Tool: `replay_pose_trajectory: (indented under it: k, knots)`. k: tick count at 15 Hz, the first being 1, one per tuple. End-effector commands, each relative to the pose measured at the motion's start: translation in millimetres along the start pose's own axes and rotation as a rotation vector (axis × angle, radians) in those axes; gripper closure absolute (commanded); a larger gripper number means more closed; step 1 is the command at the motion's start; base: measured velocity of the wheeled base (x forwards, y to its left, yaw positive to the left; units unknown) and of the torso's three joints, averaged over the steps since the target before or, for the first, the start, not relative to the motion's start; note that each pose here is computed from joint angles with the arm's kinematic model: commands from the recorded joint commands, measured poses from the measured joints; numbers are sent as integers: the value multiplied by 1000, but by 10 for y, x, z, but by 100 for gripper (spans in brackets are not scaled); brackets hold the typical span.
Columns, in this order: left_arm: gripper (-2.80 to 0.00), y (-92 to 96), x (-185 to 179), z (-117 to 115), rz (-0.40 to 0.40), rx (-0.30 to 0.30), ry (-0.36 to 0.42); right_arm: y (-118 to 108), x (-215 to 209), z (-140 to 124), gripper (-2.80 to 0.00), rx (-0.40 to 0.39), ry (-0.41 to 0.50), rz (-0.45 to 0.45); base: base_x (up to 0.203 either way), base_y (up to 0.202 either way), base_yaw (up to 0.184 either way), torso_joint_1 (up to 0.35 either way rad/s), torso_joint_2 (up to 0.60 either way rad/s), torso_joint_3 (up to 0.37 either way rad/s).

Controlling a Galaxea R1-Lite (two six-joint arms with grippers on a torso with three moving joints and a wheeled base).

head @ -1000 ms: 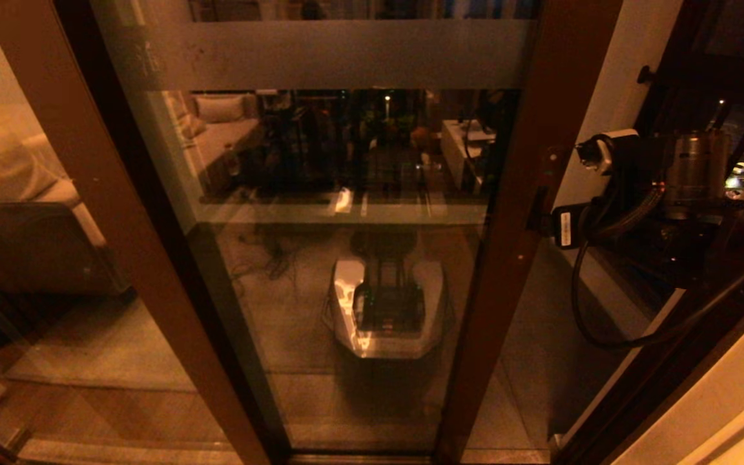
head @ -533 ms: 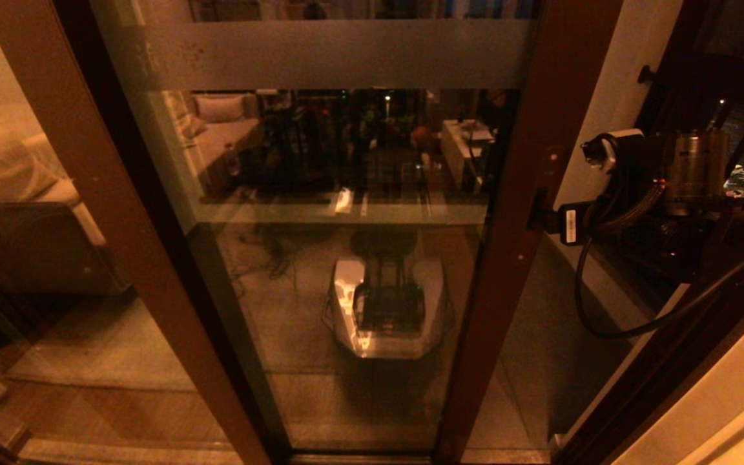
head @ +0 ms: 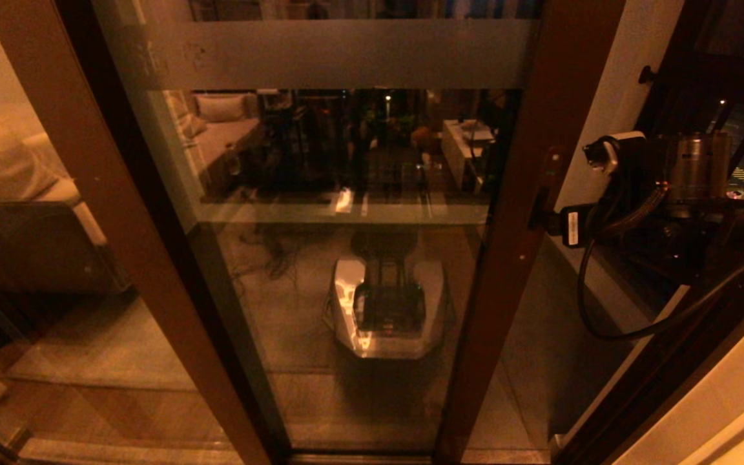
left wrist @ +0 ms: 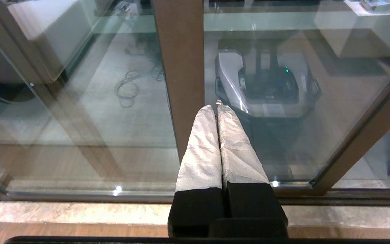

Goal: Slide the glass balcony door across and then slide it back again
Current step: Close the slid door

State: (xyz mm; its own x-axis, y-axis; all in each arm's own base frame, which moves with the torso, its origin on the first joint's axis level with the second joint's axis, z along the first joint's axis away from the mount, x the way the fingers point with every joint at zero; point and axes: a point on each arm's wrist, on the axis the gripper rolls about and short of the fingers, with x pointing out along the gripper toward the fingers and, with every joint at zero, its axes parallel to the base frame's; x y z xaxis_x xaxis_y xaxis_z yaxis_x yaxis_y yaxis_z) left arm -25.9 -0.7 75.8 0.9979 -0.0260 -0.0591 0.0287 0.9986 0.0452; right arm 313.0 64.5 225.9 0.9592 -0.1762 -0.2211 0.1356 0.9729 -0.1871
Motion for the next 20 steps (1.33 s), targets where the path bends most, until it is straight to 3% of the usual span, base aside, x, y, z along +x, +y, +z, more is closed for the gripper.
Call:
replay_pose_trajectory:
  k: [1, 20]
  knots:
    - [0, 0, 1, -2, 0, 0, 4, -24, -8, 6, -280, 1, -3, -12, 0, 0, 0, 0, 0, 0]
    - [0, 0, 1, -1, 0, 0, 2, -140, 35, -27, -280, 8, 11, -46, 0, 0, 0, 0, 0, 0]
